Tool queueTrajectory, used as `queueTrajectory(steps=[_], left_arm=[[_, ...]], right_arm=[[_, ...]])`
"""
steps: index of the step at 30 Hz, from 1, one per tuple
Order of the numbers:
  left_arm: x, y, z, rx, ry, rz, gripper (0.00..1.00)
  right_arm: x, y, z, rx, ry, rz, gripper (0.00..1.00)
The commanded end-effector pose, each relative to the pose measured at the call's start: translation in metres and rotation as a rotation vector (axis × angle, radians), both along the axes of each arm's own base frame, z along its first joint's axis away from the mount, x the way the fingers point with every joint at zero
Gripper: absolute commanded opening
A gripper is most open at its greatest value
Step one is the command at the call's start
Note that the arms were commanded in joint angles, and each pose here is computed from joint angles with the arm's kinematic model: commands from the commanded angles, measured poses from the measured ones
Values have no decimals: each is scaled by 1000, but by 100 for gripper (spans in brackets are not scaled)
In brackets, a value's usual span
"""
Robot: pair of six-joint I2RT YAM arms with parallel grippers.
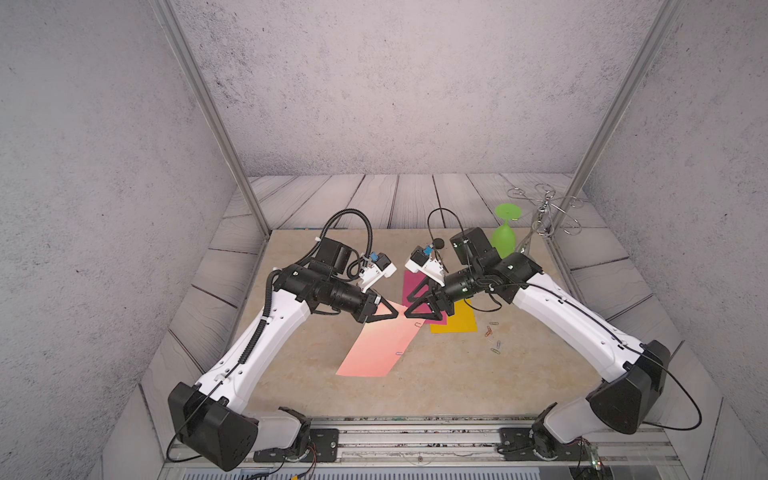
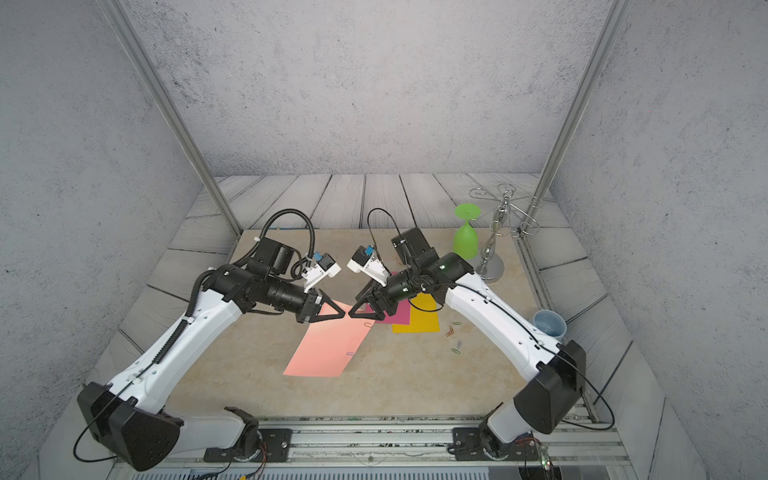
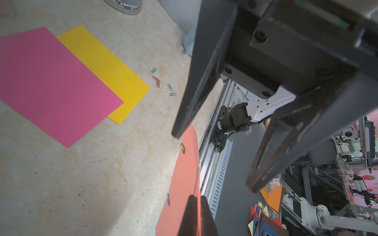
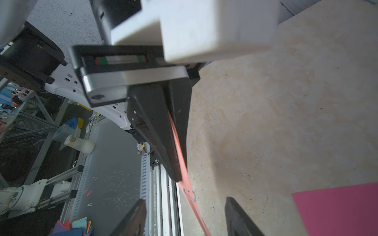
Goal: Unclip the paperclips from the documents
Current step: Remove the paper clip from the document.
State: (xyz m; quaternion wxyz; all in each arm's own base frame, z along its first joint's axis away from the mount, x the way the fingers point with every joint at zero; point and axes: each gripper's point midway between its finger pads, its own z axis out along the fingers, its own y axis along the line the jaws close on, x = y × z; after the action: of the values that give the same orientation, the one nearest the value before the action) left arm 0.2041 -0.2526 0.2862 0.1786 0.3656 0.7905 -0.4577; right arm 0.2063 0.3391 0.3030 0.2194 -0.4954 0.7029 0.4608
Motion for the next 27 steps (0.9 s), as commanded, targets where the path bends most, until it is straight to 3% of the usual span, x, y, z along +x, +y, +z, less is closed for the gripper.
queueTrajectory(steps=[1, 14, 23, 27], left_arm=[[-1, -1, 9, -11, -46, -30, 0], [0, -2, 8, -12, -44, -38, 0], [-2, -2, 10, -14, -50, -40, 0], [-4, 0, 10, -13, -49, -42, 0]], right_arm=[[-7, 9, -1, 36, 22, 57, 55], [-13, 10, -8, 51, 46, 95, 24], [-12, 10, -15, 29, 67, 93, 14], [-8, 12, -21, 10, 80, 76, 14]])
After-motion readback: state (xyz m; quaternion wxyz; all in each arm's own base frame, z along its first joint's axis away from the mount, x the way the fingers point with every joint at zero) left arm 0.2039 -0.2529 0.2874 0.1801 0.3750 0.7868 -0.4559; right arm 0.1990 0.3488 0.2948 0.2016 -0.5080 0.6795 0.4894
